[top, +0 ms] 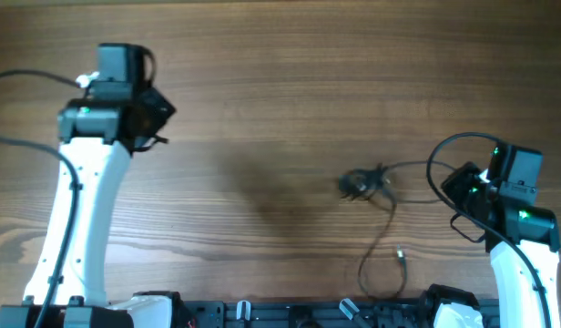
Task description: Untangle cables
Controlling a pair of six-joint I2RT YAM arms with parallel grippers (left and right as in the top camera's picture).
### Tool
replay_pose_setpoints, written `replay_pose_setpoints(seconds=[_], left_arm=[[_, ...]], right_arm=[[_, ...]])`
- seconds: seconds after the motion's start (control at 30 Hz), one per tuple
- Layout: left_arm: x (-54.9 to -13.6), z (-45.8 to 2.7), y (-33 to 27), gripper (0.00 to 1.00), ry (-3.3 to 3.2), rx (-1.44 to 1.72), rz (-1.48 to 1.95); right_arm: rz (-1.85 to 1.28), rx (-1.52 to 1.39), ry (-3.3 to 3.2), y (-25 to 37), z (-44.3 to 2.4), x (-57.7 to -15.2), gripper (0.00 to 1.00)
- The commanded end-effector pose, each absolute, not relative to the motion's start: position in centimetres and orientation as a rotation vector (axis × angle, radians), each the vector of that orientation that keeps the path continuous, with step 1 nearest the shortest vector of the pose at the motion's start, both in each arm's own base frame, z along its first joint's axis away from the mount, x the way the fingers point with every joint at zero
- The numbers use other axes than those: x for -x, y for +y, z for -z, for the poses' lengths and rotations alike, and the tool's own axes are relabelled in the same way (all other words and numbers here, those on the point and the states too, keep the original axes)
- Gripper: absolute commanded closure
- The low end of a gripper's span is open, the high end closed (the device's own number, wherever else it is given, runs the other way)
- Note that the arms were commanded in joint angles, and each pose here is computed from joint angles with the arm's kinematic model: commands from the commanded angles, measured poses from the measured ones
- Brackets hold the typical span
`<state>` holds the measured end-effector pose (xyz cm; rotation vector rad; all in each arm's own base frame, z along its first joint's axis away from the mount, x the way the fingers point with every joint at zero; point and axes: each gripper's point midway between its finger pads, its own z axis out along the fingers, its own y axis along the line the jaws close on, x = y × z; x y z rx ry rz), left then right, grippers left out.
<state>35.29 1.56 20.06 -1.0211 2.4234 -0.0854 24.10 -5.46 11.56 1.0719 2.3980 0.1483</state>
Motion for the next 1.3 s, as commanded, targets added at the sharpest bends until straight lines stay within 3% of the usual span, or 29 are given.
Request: replay_pose_setpoints(seconds=[0.0, 0.07, 0.1, 0.13, 0.23, 0.3, 0.33, 0.5, 0.63, 0.73, 0.9, 1.07, 1.27], left_arm=[[-36.1, -21.1, -2.0, 0.96, 2.448, 0.943, 0.328], [-36.7, -21.7, -5.4, 0.96, 2.510, 0.684, 0.483], [-36.8, -22.1, -7.2, 0.94, 2.527, 0.559, 0.557], [-36.7, -22.4, -8.8, 0.83, 2.538, 0.446, 0.622], [-35.8, -22.8, -12.5, 0.24, 2.560, 0.251, 0.714], [-35.2, -22.6, -14.4, 0.02, 2.579, 0.185, 0.732], [-34.8, -22.5, -15.5, 0.00, 2.591, 0.144, 0.742], [-33.8, -20.5, -18.9, 0.00, 2.650, 0.022, 0.653], [-34.0, -18.3, -21.6, 0.01, 2.700, 0.063, 0.677], [-34.2, -16.2, -24.2, 0.16, 2.744, 0.136, 0.724], [-33.4, -14.1, -30.5, 0.29, 2.768, 0.027, 0.938], [-32.6, -11.8, -33.9, 0.30, 2.799, 0.014, 0.981], [-31.2, -9.2, -36.6, 0.40, 2.882, 0.189, 1.043]], right_arm=[[-0.120, -1.087, 2.357, -6.1, -12.2, -24.5, 0.32], [-0.236, -1.059, 2.378, -4.6, -12.2, -25.0, 0.04], [-0.312, -1.030, 2.396, -3.6, -12.2, -25.3, 0.00], [-0.412, -0.938, 2.427, -2.1, -12.4, -25.7, 0.00], [-0.640, -0.560, 2.471, 1.8, -13.5, -26.8, 0.00], [-0.748, -0.315, 2.464, 3.9, -14.2, -27.0, 0.00], [-0.791, -0.236, 2.462, 4.7, -14.2, -26.9, 0.00], [-0.809, -0.262, 2.521, 4.6, -12.5, -27.3, 0.01], [-0.813, -0.207, 2.560, 4.6, -11.1, -27.5, 0.12], [-0.827, -0.226, 2.593, 4.6, -10.1, -27.5, 0.12], [-0.718, -0.496, 2.636, 2.7, -8.7, -27.7, 0.07], [-0.533, -0.807, 2.639, 0.0, -7.5, -27.4, 0.06], [-0.528, -0.837, 2.633, -0.1, -7.4, -27.4, 0.03]])
